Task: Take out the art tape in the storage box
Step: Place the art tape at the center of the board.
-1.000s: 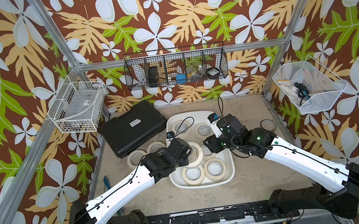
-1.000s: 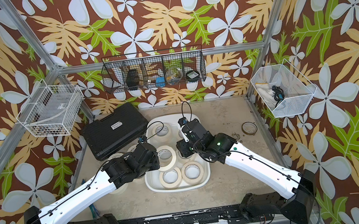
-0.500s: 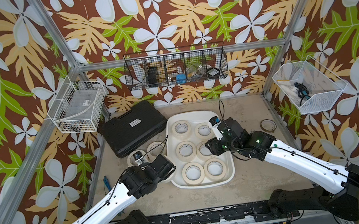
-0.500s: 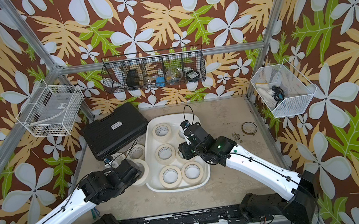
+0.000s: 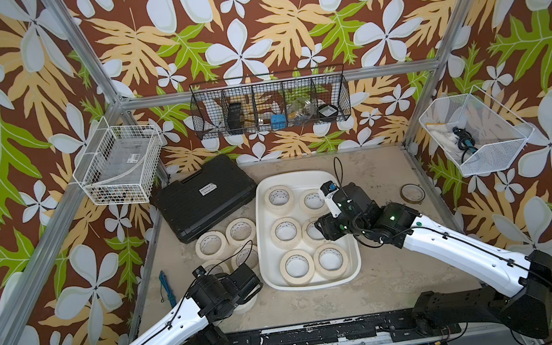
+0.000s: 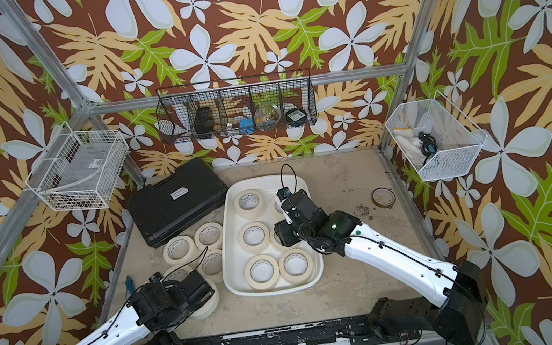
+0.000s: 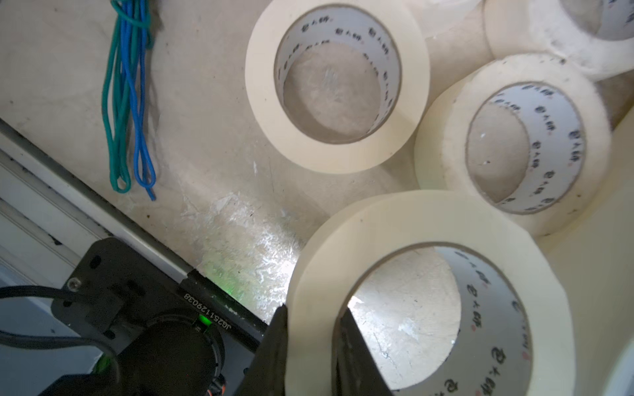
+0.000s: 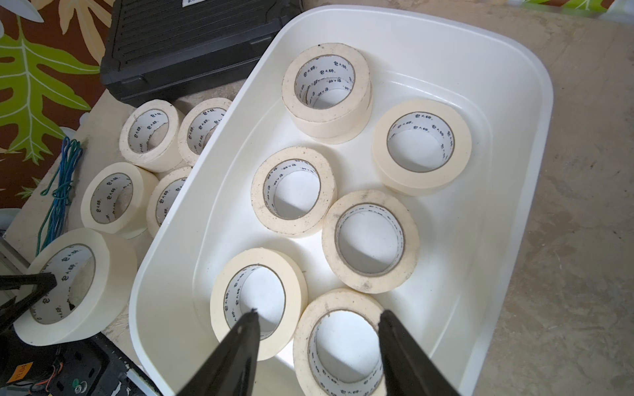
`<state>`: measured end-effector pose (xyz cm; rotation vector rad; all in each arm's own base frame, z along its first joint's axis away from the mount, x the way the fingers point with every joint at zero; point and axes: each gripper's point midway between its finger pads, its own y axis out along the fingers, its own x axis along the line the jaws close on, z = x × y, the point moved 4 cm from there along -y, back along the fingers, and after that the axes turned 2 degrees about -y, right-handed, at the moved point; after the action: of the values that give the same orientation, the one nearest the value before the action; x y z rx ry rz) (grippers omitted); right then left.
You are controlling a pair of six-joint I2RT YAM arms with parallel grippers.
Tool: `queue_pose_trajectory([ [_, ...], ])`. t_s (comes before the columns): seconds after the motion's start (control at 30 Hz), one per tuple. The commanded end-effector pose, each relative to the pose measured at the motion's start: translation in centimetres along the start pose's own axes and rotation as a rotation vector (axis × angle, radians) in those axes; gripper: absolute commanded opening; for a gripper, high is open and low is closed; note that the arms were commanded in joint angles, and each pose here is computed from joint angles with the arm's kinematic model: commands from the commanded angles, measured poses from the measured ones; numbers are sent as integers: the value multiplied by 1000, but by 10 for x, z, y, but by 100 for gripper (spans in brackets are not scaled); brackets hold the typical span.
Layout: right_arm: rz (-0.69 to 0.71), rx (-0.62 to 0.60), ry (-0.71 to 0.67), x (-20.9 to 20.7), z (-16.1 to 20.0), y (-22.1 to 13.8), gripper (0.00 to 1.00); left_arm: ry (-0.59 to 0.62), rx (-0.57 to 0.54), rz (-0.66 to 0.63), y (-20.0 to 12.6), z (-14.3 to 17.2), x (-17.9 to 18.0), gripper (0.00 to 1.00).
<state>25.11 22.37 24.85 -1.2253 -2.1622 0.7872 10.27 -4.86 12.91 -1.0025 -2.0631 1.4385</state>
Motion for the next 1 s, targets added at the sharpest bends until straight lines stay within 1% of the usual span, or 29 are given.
queue_pose_trajectory([
  [0.0,-8,-16,12,-1,-3,-1,59,-30,44,22,7,8,-4,0],
  [0.27,-13,-7,16,-3,-1,4,59,44,74,20,21,19,-19,0],
  [0.43,-15,1,16,-5,1,6,59,55,72,-1,33,23,-21,0],
  [0.67,-19,4,21,-7,3,9,59,27,21,-40,46,21,-15,0],
  [0.83,-20,19,19,-8,6,13,59,39,-9,-46,51,19,-19,0],
  [0.87,-19,19,19,-8,6,12,59,40,-13,-48,51,19,-20,4],
  [0.9,-19,21,17,-8,6,13,59,37,-18,-58,51,18,-19,13],
  [0.93,-17,22,19,-9,7,13,59,36,-28,-67,50,16,-18,24],
  [0.97,-17,21,19,-9,7,12,59,32,-45,-73,47,13,-18,39],
])
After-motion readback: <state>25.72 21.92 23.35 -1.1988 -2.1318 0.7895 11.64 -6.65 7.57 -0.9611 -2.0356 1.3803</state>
